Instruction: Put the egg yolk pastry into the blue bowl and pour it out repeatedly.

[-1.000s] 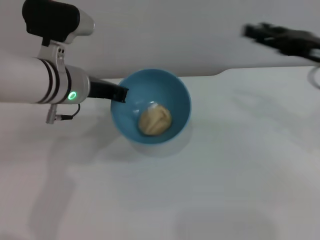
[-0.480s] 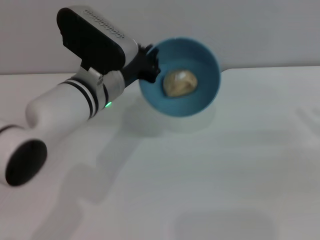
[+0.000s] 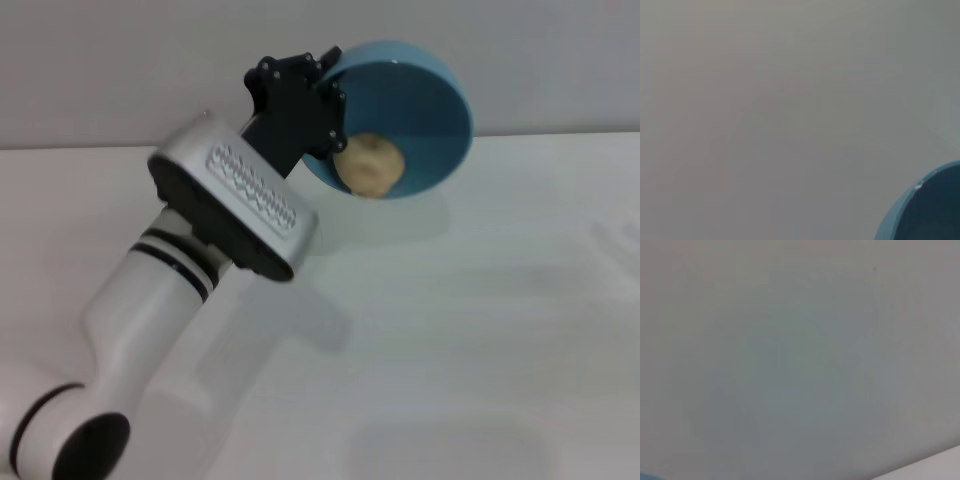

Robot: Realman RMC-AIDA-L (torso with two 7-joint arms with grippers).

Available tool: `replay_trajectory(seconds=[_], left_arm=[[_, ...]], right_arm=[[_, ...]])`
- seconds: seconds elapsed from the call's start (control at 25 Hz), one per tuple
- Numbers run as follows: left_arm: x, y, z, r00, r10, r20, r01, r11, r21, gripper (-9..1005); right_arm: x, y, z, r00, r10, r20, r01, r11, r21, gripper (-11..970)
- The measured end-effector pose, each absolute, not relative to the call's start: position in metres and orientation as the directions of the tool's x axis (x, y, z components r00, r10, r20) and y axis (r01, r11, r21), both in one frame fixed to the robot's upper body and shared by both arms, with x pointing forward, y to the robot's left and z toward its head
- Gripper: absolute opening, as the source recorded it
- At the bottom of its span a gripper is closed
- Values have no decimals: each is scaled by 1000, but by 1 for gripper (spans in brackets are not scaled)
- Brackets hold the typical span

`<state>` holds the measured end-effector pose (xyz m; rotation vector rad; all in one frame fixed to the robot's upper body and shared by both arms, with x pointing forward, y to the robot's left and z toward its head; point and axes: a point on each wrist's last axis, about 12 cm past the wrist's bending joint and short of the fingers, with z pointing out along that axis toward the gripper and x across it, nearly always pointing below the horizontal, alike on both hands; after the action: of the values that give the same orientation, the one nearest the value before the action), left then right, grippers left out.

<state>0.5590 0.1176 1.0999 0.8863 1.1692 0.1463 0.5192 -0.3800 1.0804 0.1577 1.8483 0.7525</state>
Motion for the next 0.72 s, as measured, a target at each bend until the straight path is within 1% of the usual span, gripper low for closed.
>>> replay_trajectory(seconds=[0.16,0.28,0.48,0.72], left_arm=[[548,118,1101,494,586,-643,182,653,735,20],[539,121,1105,546,633,-549,47,631,774,19],[532,124,1107,569,645,-511,-16,630,777,19],[524,124,1107,596,649,-473,-57,622,781,20]], right_arm=[[524,-376,1080,-415,448,-792,-246,783,572,598],[527,-373,1079,-419,445,-792,-253,780,572,596],[529,-367,1075,-427,445,-787,-259,774,578,592],[529,-365,1073,-432,449,-782,-261,768,585,587]])
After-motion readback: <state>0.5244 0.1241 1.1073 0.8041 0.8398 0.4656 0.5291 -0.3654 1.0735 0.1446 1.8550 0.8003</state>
